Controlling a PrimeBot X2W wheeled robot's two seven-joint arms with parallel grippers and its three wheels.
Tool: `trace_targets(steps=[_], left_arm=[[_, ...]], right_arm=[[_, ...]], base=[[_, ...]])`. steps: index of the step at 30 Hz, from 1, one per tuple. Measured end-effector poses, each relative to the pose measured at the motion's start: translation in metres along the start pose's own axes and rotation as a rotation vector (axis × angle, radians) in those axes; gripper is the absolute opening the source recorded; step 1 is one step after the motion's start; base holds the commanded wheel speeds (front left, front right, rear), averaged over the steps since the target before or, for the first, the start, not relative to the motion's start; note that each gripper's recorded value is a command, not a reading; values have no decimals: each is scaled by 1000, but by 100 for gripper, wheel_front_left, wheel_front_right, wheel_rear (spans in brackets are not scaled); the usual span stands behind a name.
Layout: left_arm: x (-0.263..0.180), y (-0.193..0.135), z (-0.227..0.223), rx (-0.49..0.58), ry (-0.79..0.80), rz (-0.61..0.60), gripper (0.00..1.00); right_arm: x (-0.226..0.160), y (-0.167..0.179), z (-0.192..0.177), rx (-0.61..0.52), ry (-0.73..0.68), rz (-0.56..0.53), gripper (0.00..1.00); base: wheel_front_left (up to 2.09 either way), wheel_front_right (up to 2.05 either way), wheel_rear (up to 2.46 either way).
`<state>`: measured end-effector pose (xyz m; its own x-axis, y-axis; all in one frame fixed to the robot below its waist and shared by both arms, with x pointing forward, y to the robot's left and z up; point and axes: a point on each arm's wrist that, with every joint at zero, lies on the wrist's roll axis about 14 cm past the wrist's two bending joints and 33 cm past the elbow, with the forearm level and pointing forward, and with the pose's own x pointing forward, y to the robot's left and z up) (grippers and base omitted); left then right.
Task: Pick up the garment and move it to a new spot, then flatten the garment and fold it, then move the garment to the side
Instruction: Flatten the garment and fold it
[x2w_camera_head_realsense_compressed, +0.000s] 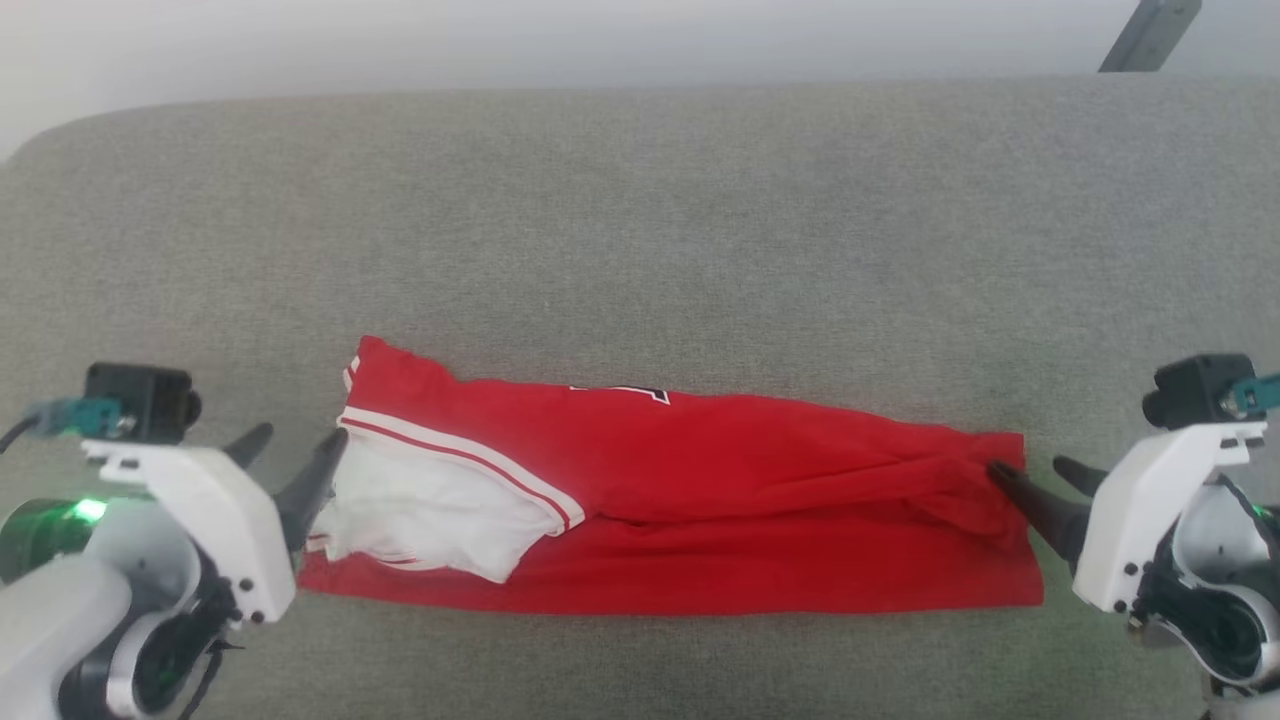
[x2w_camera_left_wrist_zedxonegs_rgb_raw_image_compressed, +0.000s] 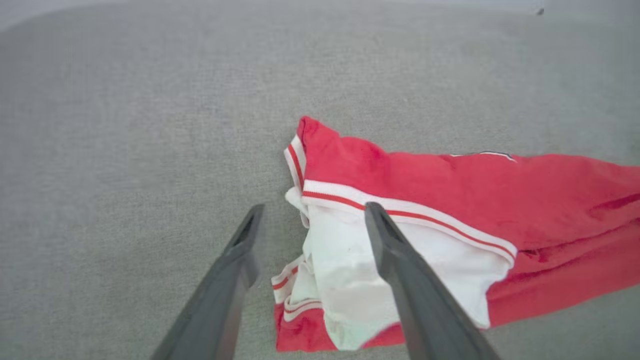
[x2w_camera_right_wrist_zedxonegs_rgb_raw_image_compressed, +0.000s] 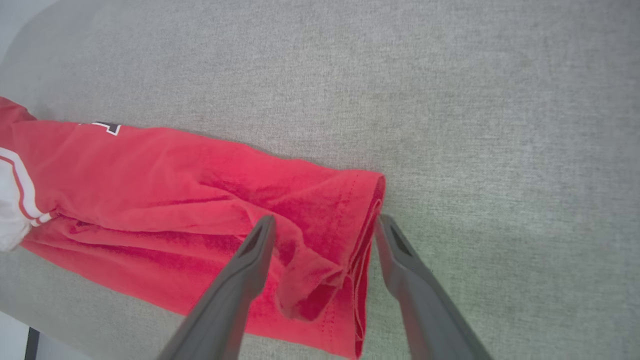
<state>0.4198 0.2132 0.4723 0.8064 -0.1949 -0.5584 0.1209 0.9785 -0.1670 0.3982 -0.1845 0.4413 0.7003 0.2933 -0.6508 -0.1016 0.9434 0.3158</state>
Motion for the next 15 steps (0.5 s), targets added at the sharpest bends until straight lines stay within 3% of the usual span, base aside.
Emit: trace_targets(steps=[8,15], left_arm=[[-18,29,15,-24,-259,82,100],[-30,52,5,-64,-335,153,100]], right_arm=[[2,-13,-8,32,30,-33,100],[15,-18,-19,64,92,-39,100]], base=[[0,0,0],[0,0,0]])
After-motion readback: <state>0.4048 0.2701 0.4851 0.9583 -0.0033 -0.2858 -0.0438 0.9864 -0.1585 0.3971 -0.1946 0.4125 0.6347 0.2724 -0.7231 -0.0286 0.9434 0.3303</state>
